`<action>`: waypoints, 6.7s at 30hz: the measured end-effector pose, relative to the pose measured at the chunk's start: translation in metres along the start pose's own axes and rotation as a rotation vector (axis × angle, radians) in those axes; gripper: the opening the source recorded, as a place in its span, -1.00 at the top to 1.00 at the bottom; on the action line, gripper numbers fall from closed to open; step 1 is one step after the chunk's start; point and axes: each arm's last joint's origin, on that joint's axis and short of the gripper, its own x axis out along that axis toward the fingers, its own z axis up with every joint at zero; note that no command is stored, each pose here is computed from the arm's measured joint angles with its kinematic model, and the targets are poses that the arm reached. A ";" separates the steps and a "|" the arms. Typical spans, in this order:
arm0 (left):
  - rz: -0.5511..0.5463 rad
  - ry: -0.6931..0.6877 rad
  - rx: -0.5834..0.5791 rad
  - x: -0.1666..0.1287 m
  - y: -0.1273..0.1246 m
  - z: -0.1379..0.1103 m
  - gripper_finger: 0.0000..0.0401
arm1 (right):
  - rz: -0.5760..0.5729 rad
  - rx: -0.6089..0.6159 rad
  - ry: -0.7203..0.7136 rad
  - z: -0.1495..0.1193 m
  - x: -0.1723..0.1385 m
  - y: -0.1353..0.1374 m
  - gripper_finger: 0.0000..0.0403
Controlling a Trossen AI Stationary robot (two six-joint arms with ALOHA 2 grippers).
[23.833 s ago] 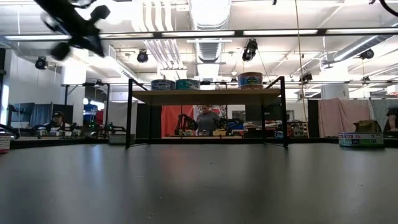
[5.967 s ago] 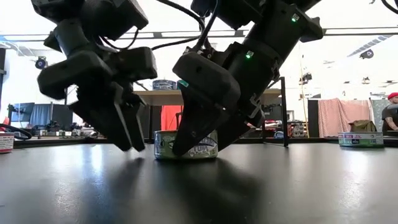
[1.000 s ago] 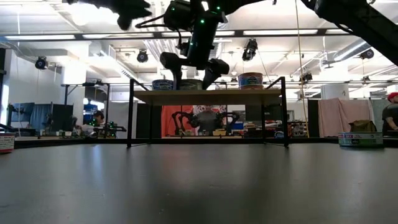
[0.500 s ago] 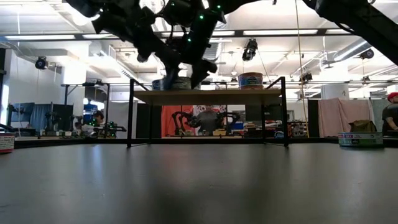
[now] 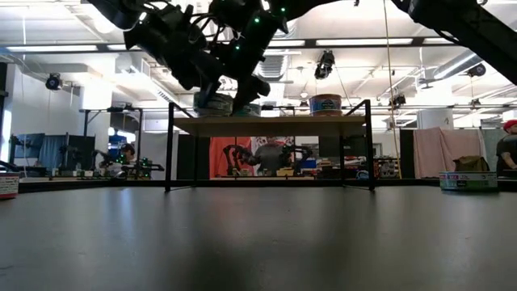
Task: Stack canned seafood by type on shelf
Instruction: Put the top green tuna can on the shelf, then stack the green tuna can on top of the green tuna can
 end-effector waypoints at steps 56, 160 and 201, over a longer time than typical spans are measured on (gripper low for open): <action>0.089 0.190 0.061 0.023 0.002 -0.033 0.99 | 0.071 -0.387 0.221 -0.022 0.002 -0.013 -0.88; -0.380 0.648 -0.035 -0.018 -0.339 -0.085 0.99 | 0.012 -0.040 1.146 -0.339 -0.182 0.148 0.94; -0.146 0.683 0.280 0.023 -0.316 -0.062 1.00 | 0.229 0.038 0.601 -0.304 -0.161 0.178 0.94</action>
